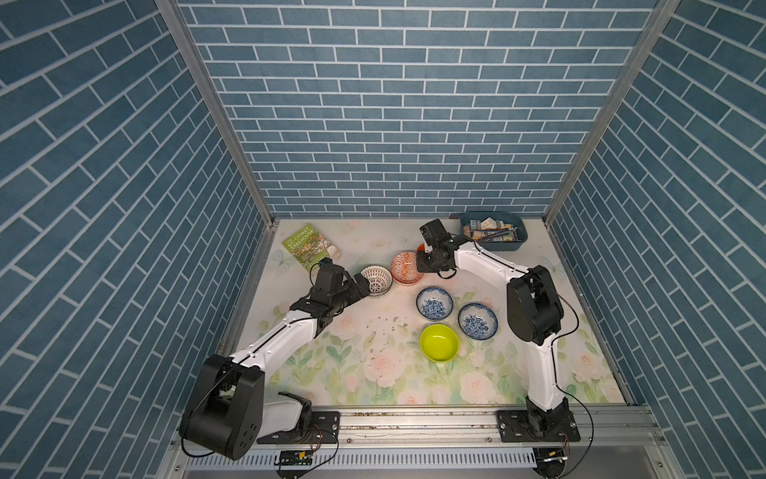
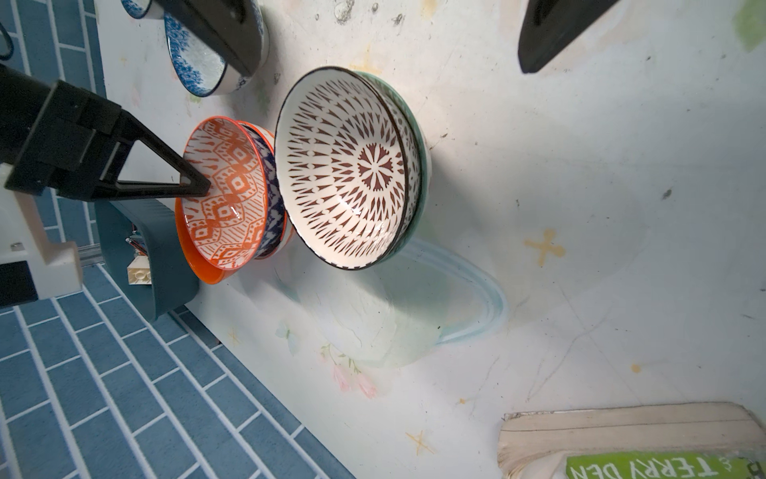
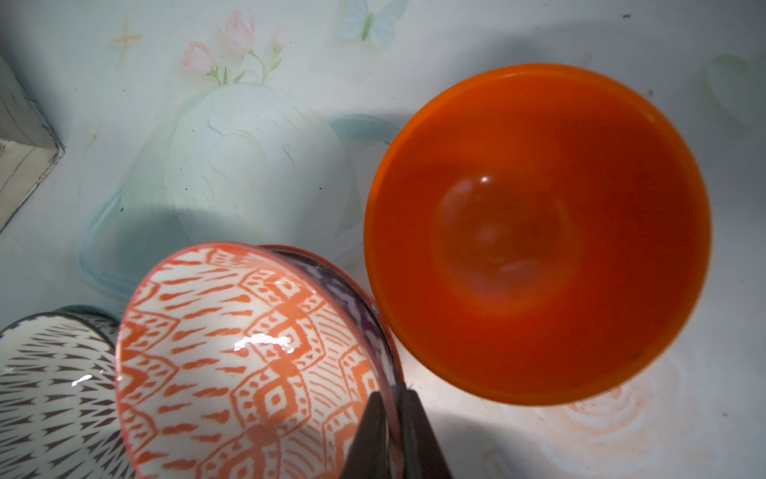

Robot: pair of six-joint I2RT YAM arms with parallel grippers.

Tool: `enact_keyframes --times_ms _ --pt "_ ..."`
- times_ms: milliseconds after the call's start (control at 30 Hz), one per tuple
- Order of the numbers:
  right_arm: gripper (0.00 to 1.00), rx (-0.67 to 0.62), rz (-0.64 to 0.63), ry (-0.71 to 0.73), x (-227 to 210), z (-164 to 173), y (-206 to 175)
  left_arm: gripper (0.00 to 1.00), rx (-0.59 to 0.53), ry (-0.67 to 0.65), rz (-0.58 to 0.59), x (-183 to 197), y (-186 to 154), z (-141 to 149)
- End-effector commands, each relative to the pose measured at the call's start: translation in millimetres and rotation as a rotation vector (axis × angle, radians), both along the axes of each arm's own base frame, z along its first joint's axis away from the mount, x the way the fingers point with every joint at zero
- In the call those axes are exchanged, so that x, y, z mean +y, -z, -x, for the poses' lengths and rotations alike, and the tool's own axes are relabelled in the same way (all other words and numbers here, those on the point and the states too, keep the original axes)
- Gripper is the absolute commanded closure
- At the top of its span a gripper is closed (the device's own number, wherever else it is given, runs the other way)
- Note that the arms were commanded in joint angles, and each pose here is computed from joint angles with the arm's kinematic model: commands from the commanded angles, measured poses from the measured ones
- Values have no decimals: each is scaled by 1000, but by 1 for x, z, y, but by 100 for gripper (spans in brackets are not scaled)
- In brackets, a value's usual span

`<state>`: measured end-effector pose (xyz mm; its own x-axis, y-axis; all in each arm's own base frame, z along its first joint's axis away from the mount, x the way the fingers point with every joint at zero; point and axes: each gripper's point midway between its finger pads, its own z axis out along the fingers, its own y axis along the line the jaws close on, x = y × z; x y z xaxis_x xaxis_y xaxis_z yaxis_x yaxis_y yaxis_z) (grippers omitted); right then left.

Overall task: Stack the bowls
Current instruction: Place the bowl on the bowl, then move the bowl to the center of the board.

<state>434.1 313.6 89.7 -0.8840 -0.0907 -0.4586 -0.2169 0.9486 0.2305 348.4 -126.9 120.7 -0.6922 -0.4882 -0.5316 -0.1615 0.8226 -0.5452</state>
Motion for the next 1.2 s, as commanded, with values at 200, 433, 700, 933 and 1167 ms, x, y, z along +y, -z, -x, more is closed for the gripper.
enact_keyframes --times_ms 200,433,700,933,1167 --pt "57 -19 -5 31 -2 2 -11 0 -20 -3 -8 1 -11 -6" --pt "39 -110 -49 87 -20 1 -55 0 -25 4 -8 0 -16 -7" --pt "37 -119 -103 154 -60 -13 -72 0 -30 6 -5 -1 -21 -8" --pt "37 -110 -102 144 -69 -14 -73 0 -37 27 -5 -5 -20 -12" --pt "37 -108 -117 169 -94 -13 -68 0 -56 85 -9 -26 -34 -25"
